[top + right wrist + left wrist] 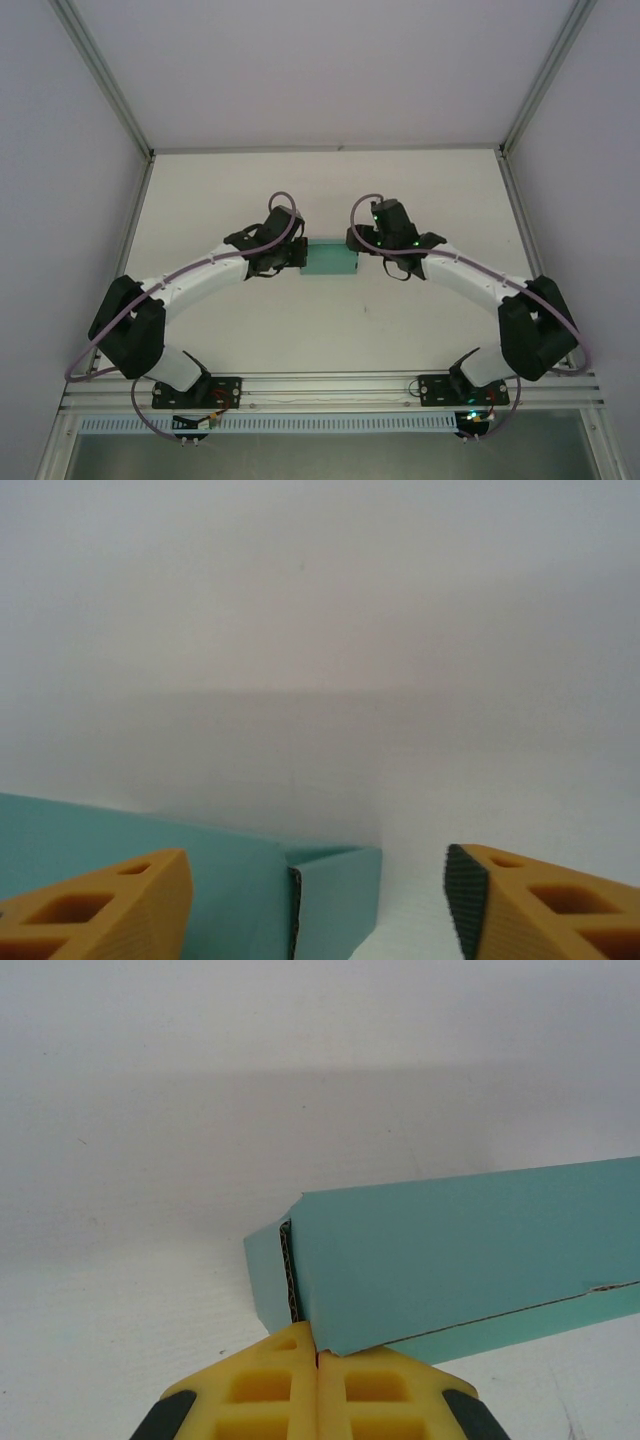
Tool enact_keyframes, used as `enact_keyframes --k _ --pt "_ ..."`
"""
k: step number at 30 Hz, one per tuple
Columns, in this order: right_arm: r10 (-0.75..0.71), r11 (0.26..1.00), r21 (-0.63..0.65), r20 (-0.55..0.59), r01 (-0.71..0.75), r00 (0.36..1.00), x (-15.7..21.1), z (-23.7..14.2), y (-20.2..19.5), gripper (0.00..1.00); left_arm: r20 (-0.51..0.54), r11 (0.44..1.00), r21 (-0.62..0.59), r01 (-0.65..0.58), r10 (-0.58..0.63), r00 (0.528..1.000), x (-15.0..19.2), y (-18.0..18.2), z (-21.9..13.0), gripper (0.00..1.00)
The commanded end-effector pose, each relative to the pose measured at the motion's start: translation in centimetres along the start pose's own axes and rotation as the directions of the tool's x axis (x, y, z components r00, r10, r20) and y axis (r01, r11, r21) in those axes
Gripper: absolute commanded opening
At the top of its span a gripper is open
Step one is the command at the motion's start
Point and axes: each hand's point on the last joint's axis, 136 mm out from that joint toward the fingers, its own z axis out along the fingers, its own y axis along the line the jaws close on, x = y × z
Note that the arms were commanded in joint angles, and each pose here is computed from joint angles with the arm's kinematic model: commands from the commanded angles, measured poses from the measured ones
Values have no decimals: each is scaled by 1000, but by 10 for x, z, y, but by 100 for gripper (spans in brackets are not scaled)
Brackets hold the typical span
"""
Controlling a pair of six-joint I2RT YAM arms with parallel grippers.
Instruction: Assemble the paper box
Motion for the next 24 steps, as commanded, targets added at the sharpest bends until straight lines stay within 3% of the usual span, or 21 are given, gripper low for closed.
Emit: enact_keyframes --k 1,3,6,8,14,15,17,18,24 --pt "-8 1000 3 -68 8 998 29 15 -9 57 -186 995 -87 -43 26 982 49 23 13 0" --pt "8 1000 13 -81 -7 997 41 23 -16 52 -188 996 -71 -48 34 982 48 19 11 3" --pt "37 999 22 -114 -34 993 58 30 -24 44 -189 997 -45 -65 55 980 44 15 2 21" --pt "48 999 15 -123 -47 991 65 32 -25 39 -176 996 -36 -79 72 982 39 13 -8 26" --pt "58 998 31 -135 -54 989 77 30 -33 36 -136 994 -32 -105 100 986 25 12 -40 52" --pt "57 998 31 -137 -53 989 79 30 -35 36 -122 995 -20 -96 93 988 20 10 -44 63" --pt "51 998 28 -133 -47 990 81 29 -36 36 -106 998 2 -68 68 992 13 6 -48 95" --pt "48 999 29 -133 -44 990 82 29 -37 36 -98 999 4 -52 52 994 9 6 -48 100" --pt "32 999 30 -132 -28 991 84 33 -38 37 -80 994 76 84 -78 994 -20 6 -29 100"
